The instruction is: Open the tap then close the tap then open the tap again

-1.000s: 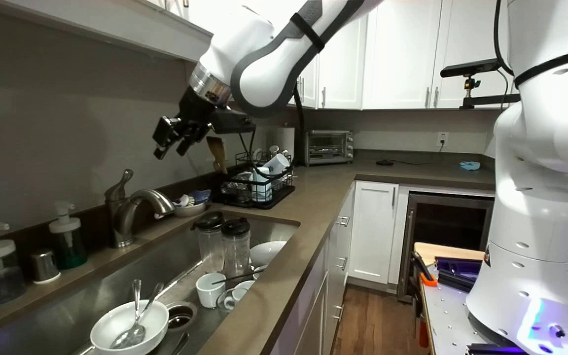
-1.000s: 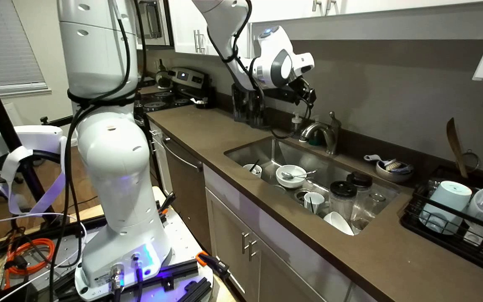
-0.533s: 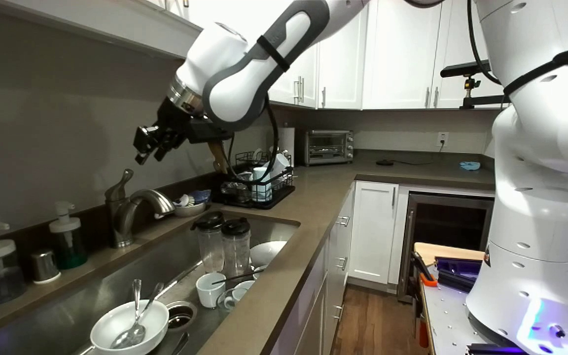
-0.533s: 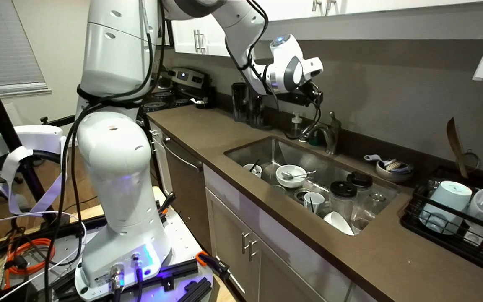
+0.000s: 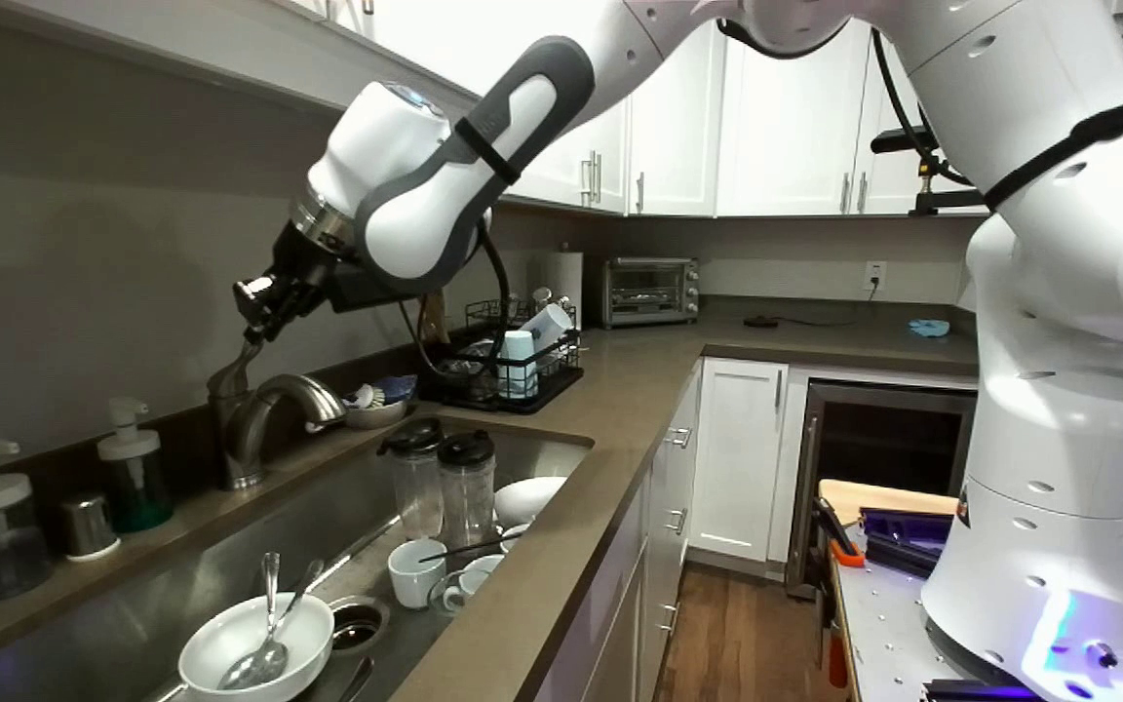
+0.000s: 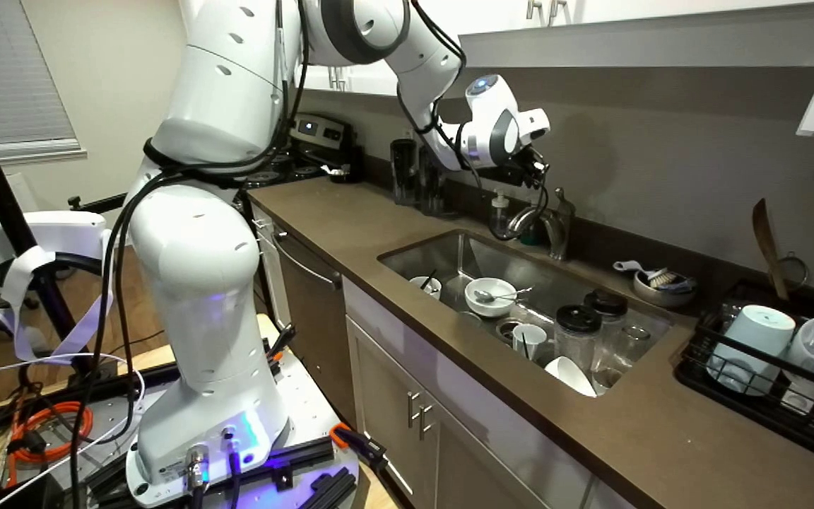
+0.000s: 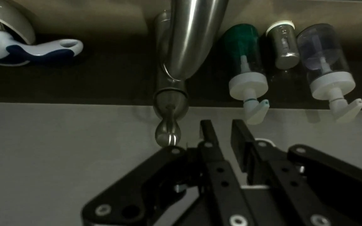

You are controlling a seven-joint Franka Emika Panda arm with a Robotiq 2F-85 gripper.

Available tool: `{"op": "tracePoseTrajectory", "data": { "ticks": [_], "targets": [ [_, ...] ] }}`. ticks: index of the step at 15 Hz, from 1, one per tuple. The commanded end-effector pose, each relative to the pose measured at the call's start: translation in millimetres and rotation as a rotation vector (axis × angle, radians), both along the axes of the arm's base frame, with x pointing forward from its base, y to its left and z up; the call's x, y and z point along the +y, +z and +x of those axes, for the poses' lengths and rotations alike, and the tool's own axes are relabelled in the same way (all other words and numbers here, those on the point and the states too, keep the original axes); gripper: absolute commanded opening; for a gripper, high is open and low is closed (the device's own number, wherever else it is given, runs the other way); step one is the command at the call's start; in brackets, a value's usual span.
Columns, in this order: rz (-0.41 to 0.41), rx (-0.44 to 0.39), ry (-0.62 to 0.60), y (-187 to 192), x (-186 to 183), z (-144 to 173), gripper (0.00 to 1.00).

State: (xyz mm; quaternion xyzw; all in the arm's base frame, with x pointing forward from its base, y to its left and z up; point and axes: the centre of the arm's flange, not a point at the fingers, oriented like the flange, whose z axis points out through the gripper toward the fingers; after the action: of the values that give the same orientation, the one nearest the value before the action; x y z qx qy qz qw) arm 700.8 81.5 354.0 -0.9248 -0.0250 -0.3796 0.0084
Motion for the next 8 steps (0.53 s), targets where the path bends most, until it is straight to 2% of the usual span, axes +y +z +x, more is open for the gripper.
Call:
{"op": "tracePoseTrajectory", "data": {
  "ticks": [1,2,3,5,8],
  "targets": [
    [-0.009,-0.030,-0.010,-13.2,8.2,15.7,0.24],
    [-0.014,-0.030,-0.015,-16.8,9.2,17.9,0.23],
    [-0.021,-0.034,-0.020,-20.5,9.3,20.1,0.15],
    [-0.029,-0.034,-0.030,-27.1,10.2,23.8,0.12],
    [-0.042,-0.033,-0.042,-33.6,9.6,29.3,0.14]
  ]
}}
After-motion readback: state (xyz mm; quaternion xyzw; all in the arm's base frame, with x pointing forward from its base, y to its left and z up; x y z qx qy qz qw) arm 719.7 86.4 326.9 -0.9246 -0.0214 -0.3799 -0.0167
